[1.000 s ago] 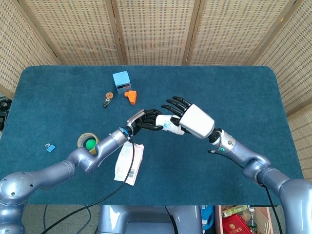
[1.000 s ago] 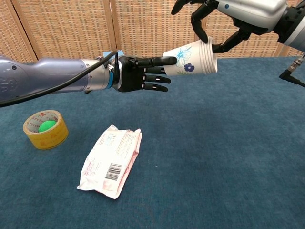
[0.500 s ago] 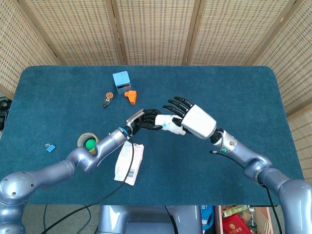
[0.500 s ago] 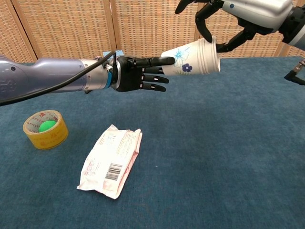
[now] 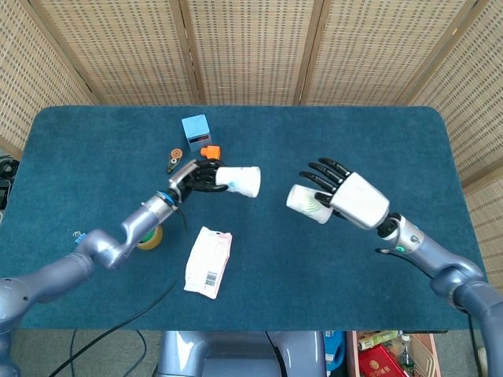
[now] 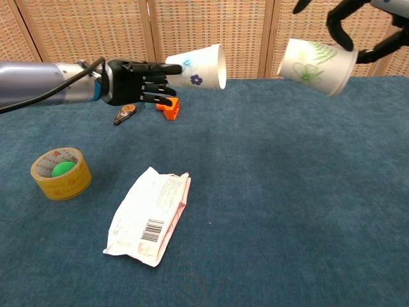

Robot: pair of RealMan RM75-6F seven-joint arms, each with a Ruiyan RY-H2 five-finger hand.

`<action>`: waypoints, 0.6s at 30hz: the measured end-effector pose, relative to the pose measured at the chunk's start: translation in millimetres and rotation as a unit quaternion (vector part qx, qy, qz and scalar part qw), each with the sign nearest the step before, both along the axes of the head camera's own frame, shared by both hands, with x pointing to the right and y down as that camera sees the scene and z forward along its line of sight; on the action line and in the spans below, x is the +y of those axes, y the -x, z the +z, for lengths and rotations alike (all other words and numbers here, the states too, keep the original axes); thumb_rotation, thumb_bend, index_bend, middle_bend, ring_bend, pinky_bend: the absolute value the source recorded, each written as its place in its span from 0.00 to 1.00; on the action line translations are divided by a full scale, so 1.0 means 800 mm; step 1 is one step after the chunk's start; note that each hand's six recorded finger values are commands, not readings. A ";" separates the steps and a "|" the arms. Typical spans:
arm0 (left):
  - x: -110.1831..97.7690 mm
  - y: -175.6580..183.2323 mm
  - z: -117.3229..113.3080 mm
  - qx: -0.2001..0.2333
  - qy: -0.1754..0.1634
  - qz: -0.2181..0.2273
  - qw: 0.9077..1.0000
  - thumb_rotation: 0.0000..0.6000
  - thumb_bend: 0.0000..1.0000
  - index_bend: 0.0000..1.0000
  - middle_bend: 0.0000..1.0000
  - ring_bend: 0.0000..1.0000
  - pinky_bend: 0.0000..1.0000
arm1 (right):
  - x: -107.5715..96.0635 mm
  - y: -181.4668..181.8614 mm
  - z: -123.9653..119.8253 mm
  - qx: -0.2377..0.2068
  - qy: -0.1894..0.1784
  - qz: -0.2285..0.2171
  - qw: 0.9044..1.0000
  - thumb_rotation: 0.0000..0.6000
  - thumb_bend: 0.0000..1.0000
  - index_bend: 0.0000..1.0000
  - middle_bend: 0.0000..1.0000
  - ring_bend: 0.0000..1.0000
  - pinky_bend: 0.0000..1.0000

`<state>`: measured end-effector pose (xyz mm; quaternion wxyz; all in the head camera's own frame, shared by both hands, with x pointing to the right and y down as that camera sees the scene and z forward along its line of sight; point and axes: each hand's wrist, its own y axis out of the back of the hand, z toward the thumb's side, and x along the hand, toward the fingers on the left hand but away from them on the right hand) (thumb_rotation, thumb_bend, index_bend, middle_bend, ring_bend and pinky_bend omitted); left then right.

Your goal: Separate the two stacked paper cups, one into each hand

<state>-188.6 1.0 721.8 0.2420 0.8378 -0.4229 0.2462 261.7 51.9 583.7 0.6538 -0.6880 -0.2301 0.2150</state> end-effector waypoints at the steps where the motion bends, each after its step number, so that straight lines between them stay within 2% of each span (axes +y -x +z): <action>1: -0.006 0.013 -0.003 -0.013 -0.013 0.005 1.000 1.00 0.10 0.54 0.52 0.50 0.49 | 0.003 -0.011 0.001 0.017 0.000 -0.001 1.000 1.00 0.59 0.75 0.32 0.21 0.26; 4: -0.024 0.053 -0.016 -0.064 -0.059 0.027 0.996 1.00 0.10 0.54 0.52 0.50 0.49 | 0.011 -0.032 0.006 0.056 -0.002 -0.004 0.998 1.00 0.59 0.75 0.32 0.21 0.26; 6: -0.031 0.074 -0.022 -0.100 -0.089 0.050 0.990 1.00 0.10 0.54 0.52 0.50 0.49 | 0.016 -0.041 0.012 0.075 -0.001 -0.004 0.997 1.00 0.59 0.75 0.32 0.21 0.26; 7: -0.034 0.083 -0.025 -0.118 -0.102 0.061 0.986 1.00 0.10 0.54 0.52 0.50 0.49 | 0.018 -0.045 0.016 0.087 0.001 -0.003 0.996 1.00 0.59 0.75 0.32 0.21 0.26; 10: -0.044 0.112 -0.035 -0.181 -0.149 0.102 0.967 1.00 0.10 0.54 0.52 0.50 0.49 | 0.023 -0.054 0.028 0.117 0.010 0.001 0.993 1.00 0.59 0.75 0.31 0.21 0.26; 13: -0.050 0.138 -0.044 -0.248 -0.193 0.148 0.938 1.00 0.10 0.54 0.52 0.50 0.49 | 0.030 -0.060 0.042 0.144 0.021 0.005 0.989 1.00 0.59 0.75 0.31 0.21 0.26; 16: -0.053 0.163 -0.052 -0.315 -0.230 0.193 0.900 1.00 0.10 0.54 0.52 0.50 0.49 | 0.037 -0.061 0.055 0.162 0.033 0.007 0.986 1.00 0.59 0.75 0.31 0.21 0.26; 17: -0.053 0.172 -0.055 -0.341 -0.243 0.209 0.884 1.00 0.10 0.54 0.52 0.50 0.49 | 0.039 -0.061 0.058 0.166 0.037 0.008 0.985 1.00 0.59 0.75 0.31 0.21 0.26; 18: -0.052 0.179 -0.057 -0.359 -0.251 0.221 0.872 1.00 0.10 0.54 0.52 0.50 0.49 | 0.042 -0.061 0.062 0.169 0.042 0.010 0.985 1.00 0.59 0.75 0.31 0.21 0.26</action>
